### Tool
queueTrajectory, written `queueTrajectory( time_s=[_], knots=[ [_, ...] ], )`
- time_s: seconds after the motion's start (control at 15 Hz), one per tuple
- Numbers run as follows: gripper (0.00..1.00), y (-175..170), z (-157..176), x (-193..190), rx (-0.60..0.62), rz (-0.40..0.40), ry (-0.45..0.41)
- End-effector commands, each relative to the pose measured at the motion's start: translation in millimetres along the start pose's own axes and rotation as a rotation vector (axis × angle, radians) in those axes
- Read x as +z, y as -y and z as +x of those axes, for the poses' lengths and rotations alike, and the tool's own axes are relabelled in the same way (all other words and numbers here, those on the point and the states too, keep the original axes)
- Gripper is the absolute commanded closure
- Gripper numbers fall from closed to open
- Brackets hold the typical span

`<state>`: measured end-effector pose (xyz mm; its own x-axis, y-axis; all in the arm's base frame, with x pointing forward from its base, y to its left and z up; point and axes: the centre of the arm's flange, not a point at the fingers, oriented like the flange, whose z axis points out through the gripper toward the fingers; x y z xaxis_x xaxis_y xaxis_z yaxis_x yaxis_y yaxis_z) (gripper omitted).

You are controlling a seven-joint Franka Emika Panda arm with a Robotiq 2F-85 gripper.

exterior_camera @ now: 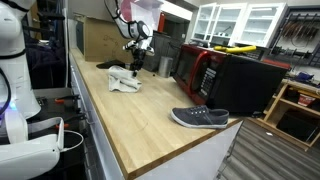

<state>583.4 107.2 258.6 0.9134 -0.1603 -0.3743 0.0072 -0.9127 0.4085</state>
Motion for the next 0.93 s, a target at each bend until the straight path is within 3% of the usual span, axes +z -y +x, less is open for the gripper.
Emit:
queueTrajectory(
  time_s=[0.0,0.2,0.4,0.87],
  knots=[
    [0.8,-14.1,-2.8,-3.8,0.046,-0.008,0.023],
    [0.99,-24.1,-6.6,-4.4,0.054,-0.012,0.031],
    [1.0,-36.6,-17.0,-10.6,0.053,-0.018,0.024],
    [0.98,-64.7,-49.1,-35.3,0.08,-0.059,-0.082]
  ],
)
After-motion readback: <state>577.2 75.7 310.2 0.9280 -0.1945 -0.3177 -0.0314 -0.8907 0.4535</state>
